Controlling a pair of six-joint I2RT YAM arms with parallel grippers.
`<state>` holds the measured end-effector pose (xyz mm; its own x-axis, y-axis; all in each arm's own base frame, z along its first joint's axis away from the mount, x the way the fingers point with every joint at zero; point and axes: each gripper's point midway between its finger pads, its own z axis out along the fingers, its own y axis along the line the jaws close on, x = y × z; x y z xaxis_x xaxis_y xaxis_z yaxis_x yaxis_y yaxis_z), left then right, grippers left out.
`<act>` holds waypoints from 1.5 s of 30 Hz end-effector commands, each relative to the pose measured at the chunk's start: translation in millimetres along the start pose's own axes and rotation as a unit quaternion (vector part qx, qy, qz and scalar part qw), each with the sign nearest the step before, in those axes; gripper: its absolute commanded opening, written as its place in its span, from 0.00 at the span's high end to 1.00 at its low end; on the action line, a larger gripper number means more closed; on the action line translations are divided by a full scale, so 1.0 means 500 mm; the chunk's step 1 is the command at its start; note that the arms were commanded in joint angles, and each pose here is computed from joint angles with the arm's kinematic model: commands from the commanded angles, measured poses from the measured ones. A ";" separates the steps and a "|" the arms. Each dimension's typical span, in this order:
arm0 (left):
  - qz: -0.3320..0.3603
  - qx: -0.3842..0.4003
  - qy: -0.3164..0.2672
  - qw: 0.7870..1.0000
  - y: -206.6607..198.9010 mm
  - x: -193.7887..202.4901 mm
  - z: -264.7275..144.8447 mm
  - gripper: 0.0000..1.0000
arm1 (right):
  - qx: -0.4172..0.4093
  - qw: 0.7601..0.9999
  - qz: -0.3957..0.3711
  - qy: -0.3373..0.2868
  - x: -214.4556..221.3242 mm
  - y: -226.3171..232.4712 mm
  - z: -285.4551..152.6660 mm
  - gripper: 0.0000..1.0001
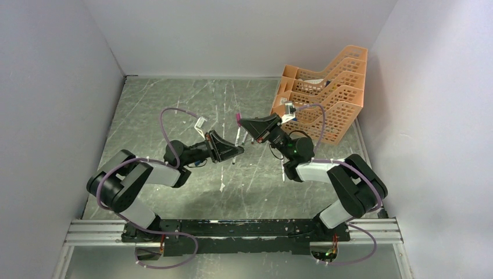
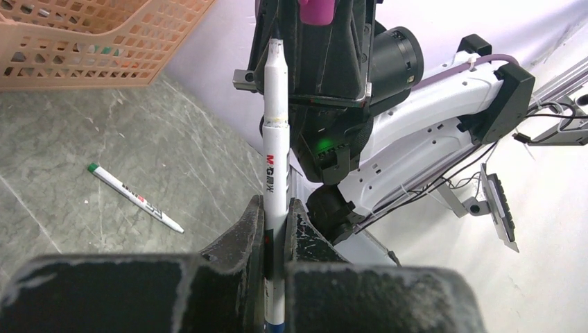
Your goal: Insert the pens into the pen caps
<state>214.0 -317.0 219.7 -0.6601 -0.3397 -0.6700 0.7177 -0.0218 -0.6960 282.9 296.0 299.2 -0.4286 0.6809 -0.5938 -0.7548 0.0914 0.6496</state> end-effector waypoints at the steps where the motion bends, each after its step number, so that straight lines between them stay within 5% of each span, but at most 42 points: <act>1: 0.087 0.093 -0.045 0.991 -0.094 -0.055 0.009 0.93 | -0.122 0.989 -0.051 -0.066 -0.066 0.121 -0.013 1.00; 45: 0.107 0.116 -0.012 0.987 -0.131 -0.028 0.011 0.93 | -0.112 0.990 -0.031 -0.084 -0.084 0.107 0.002 1.00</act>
<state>187.4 -319.6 247.4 -0.6042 -0.3156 -0.7316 0.7885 -0.1043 -0.6062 290.2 299.5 292.2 -0.4583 0.6822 -0.5698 -0.7282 0.0793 0.6808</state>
